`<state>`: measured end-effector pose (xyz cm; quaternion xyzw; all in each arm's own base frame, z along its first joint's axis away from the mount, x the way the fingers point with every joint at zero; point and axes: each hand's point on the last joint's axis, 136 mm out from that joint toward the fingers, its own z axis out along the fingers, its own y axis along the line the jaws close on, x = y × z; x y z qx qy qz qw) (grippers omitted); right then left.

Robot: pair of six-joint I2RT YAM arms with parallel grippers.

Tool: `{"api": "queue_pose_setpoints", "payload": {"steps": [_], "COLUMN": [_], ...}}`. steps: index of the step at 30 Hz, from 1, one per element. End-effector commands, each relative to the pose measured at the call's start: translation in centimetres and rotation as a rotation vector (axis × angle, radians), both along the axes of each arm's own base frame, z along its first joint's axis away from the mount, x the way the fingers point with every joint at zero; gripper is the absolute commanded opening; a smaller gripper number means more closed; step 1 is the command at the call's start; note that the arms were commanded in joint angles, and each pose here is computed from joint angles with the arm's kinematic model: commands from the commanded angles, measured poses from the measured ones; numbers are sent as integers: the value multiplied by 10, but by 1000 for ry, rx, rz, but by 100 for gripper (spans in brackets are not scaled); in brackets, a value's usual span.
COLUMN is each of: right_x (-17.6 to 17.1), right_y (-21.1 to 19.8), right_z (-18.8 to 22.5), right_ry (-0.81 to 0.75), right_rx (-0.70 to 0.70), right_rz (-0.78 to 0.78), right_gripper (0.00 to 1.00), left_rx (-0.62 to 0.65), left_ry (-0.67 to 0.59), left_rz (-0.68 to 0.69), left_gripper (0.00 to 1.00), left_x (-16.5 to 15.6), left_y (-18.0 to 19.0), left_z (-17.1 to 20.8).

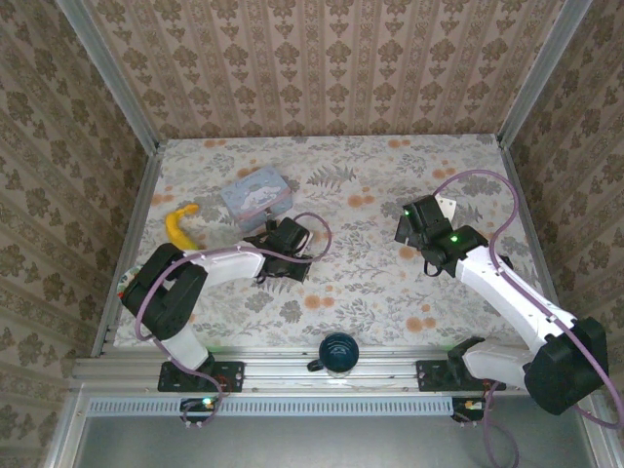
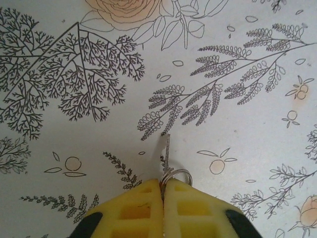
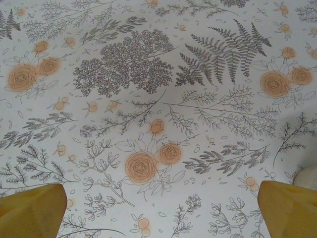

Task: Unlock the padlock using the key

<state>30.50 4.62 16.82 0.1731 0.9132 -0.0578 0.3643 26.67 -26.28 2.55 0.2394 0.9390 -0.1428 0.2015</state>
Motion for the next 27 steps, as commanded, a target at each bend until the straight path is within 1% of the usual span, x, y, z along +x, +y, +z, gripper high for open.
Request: {"api": "queue_pose_setpoints", "payload": {"steps": [1, 3, 17, 27], "right_x": [-4, -4, -5, 0], "right_y": [-1, -1, 3, 24], "right_z": [7, 6, 3, 4], "right_ry": [-10, -9, -6, -12], "right_rx": [10, 11, 28, 98], "right_rz": [-19, -18, 5, 87], "right_gripper": [100, 100, 100, 100], "left_rx": [-33, -52, -150, -244], "left_ry": [-1, -12, -65, -142], "left_rz": [-6, -6, -26, -122], "left_gripper": [2, 0, 0, 0], "left_x": [-3, -3, 2, -3], "left_y": [-7, -10, -25, -36], "left_z": [11, 18, 53, 85]}}
